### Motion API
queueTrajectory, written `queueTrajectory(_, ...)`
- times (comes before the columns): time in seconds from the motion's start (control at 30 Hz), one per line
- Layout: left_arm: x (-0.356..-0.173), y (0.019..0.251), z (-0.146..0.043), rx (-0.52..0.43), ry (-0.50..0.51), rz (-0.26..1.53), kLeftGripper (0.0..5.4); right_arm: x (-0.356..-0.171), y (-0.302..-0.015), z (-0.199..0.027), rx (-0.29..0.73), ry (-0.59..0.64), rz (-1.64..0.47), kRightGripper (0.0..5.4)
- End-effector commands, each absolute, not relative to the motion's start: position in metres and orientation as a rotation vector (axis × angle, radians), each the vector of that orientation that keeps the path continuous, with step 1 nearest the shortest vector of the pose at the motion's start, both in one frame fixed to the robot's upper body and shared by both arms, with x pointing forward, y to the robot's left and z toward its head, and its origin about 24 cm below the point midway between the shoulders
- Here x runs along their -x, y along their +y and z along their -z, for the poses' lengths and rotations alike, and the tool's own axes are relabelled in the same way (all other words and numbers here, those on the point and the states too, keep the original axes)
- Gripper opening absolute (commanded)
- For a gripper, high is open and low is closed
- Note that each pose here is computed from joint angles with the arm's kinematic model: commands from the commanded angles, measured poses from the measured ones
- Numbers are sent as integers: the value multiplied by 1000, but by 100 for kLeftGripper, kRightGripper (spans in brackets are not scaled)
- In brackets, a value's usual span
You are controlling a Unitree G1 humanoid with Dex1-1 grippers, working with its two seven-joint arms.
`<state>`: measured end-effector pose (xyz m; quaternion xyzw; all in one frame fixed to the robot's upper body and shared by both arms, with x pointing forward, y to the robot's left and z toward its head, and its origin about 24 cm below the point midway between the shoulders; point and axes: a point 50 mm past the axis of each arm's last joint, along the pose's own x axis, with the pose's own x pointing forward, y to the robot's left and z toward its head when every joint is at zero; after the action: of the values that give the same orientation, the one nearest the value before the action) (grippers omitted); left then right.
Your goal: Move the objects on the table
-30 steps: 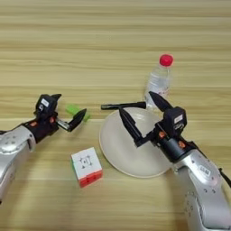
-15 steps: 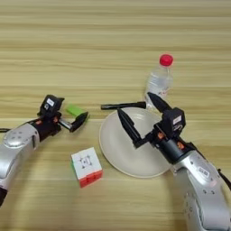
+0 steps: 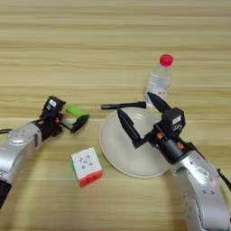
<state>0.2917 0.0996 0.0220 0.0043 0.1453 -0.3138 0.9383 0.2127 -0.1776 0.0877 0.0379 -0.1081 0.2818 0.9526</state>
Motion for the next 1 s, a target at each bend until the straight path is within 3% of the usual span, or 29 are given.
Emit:
queueTrajectory(0.03, -296, 98, -23, -17, 308, 640, 537, -213, -177, -89, -66, -229, -570, 540)
queueTrajectory(1.0, -300, 96, -6, -73, 383, 664, 537, -210, -173, -88, -77, -226, -566, 540)
